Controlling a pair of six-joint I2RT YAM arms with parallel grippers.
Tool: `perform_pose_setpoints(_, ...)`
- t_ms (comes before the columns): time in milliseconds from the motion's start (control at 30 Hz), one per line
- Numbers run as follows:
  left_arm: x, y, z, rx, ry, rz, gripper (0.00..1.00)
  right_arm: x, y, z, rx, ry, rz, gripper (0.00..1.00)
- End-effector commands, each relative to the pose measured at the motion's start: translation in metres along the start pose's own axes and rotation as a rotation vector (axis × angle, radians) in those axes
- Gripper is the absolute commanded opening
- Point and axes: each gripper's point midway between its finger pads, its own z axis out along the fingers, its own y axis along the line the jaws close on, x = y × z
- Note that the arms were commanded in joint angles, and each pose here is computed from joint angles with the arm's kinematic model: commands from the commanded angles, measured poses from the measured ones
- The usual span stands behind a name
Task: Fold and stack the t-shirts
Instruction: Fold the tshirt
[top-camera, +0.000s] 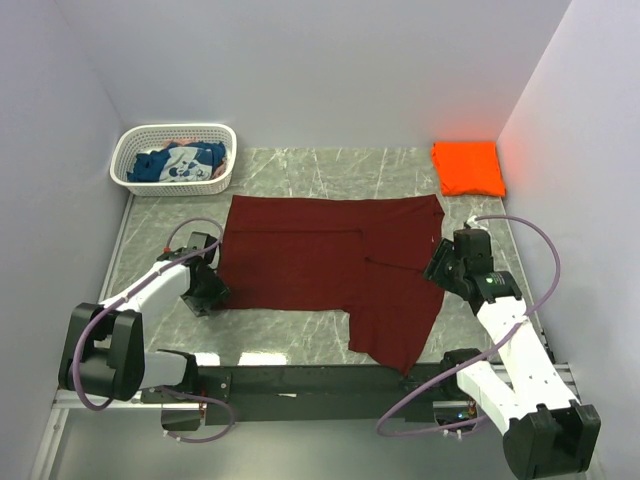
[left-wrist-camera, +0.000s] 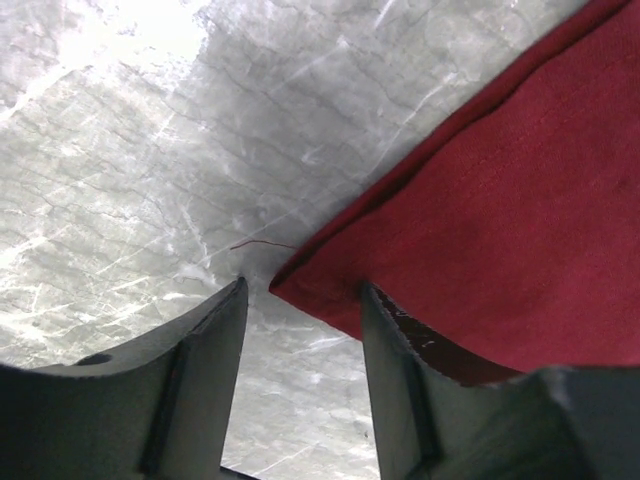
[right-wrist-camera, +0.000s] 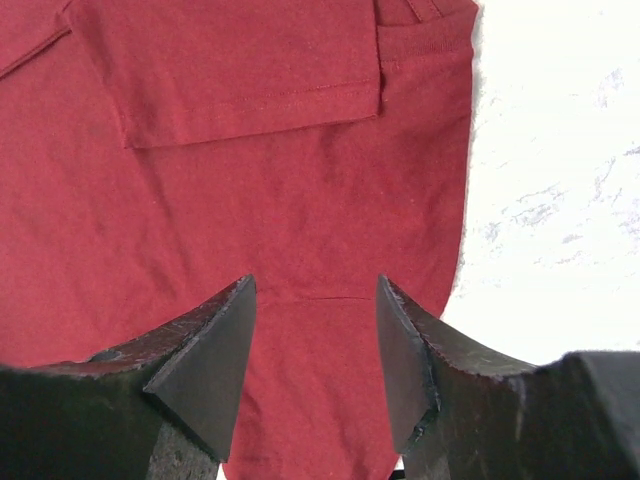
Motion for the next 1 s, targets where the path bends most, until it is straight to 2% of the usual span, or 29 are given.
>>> perform_pose_setpoints(0, -0.003, -0.002, 0.010, 0.000, -0.031, -0.033, 0.53, 0.001, -0.004, -0.001, 0.021, 0.002, 0.000, 0.58)
perform_pose_setpoints(167, 0.001, 0.001, 0.014, 0.002, -0.029, -0.046, 0.35, 0.009, -0.006, 0.002, 0.037, 0.050, -0.002, 0.57)
perform_pose_setpoints(233, 0.002, 0.001, 0.015, 0.000, -0.030, -0.038, 0.21, 0.019, -0.007, 0.005, 0.042, 0.104, -0.001, 0.57)
perform_pose_setpoints(367, 0.004, 0.002, 0.016, -0.011, -0.031, -0.035, 0.01, 0.034, -0.015, 0.007, 0.096, 0.184, 0.021, 0.56)
perform_pose_setpoints(500, 0.006, 0.002, 0.015, -0.019, -0.032, -0.023, 0.01, 0.051, -0.025, 0.007, 0.159, 0.268, 0.040, 0.56)
perform_pose_setpoints(600, 0.005, 0.000, 0.013, -0.011, -0.035, -0.018, 0.01, 0.071, -0.029, 0.010, 0.197, 0.382, 0.054, 0.56)
perform_pose_setpoints(967, 0.001, -0.002, 0.012, 0.011, -0.063, -0.026, 0.01, 0.068, -0.057, 0.032, 0.356, 0.343, 0.220, 0.52)
